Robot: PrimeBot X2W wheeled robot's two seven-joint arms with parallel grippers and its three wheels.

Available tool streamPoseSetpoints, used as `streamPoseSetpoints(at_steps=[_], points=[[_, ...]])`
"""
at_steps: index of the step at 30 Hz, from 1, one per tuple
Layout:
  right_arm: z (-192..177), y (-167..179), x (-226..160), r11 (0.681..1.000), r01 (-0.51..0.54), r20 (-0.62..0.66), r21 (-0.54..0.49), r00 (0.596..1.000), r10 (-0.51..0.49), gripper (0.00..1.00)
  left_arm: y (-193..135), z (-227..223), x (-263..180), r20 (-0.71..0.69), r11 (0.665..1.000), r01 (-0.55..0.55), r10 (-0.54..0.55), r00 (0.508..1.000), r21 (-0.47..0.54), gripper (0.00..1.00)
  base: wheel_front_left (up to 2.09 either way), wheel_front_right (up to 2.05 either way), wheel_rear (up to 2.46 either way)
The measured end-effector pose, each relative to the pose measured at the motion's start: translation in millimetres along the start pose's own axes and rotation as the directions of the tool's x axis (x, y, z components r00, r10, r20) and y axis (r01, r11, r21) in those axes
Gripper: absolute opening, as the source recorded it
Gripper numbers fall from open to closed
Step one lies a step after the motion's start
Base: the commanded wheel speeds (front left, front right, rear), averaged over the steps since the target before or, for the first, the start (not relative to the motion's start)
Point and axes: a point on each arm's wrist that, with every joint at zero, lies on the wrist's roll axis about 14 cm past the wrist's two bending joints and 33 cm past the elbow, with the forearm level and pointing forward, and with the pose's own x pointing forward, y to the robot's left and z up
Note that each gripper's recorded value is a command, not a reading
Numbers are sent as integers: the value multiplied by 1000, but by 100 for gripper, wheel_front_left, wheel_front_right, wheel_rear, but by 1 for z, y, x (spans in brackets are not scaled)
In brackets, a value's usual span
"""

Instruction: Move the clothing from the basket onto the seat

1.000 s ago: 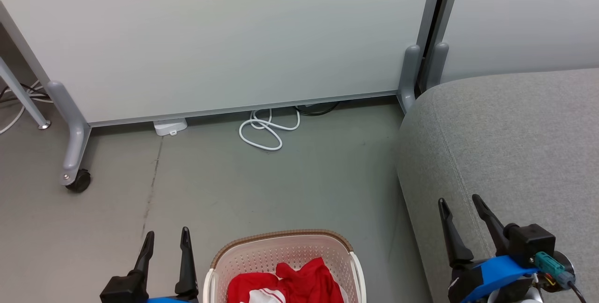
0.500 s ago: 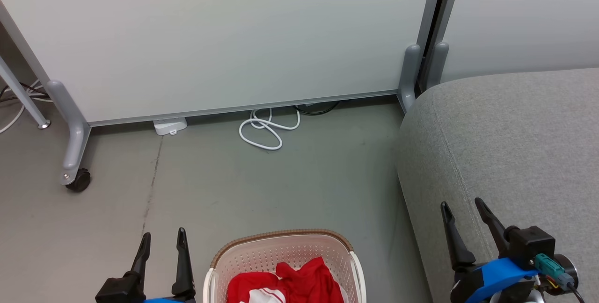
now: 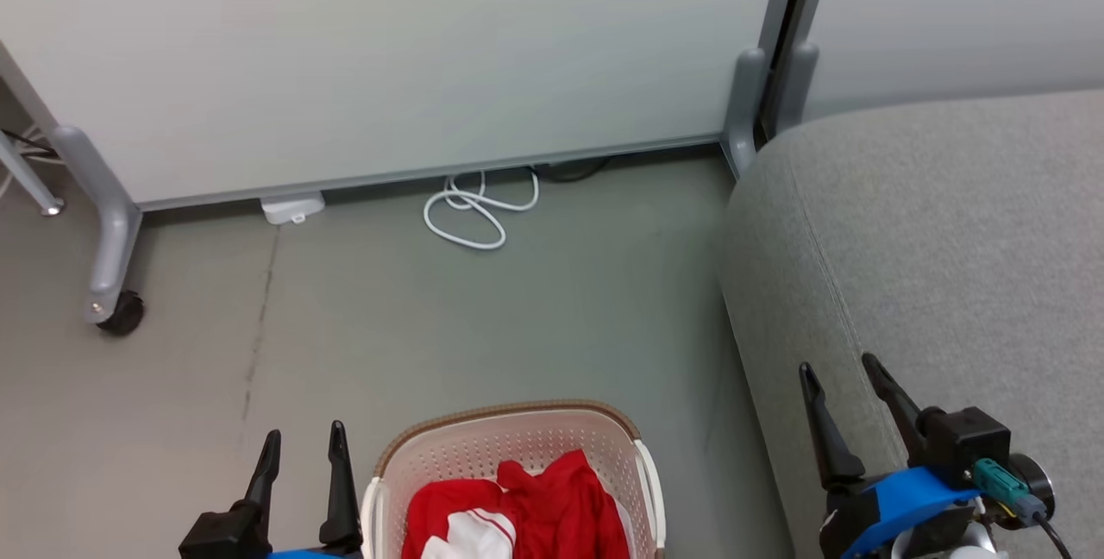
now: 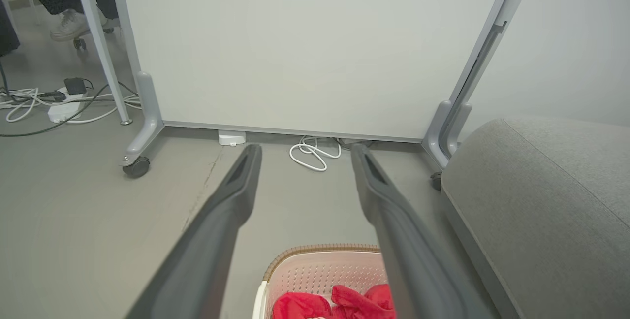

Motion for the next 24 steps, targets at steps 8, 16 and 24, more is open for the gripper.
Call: streamPoseSetpoints(at_steps=[8, 16, 24], points=[[-12, -12, 12, 1000, 28, -36, -7, 999, -29, 100, -24, -50, 26, -163, 997, 80, -79, 983, -2, 100, 0, 0, 0], [-33, -34, 26, 997, 78, -85, -20, 993, -79, 100, -64, -135, 54, -422, 971, 239, -229, 877, -29, 100, 0, 0, 0], [-56, -42, 44, 996, 84, -123, -18, 989, -85, 100, -93, -214, 74, -642, 921, 385, -327, 694, -54, 100, 0, 0, 0]])
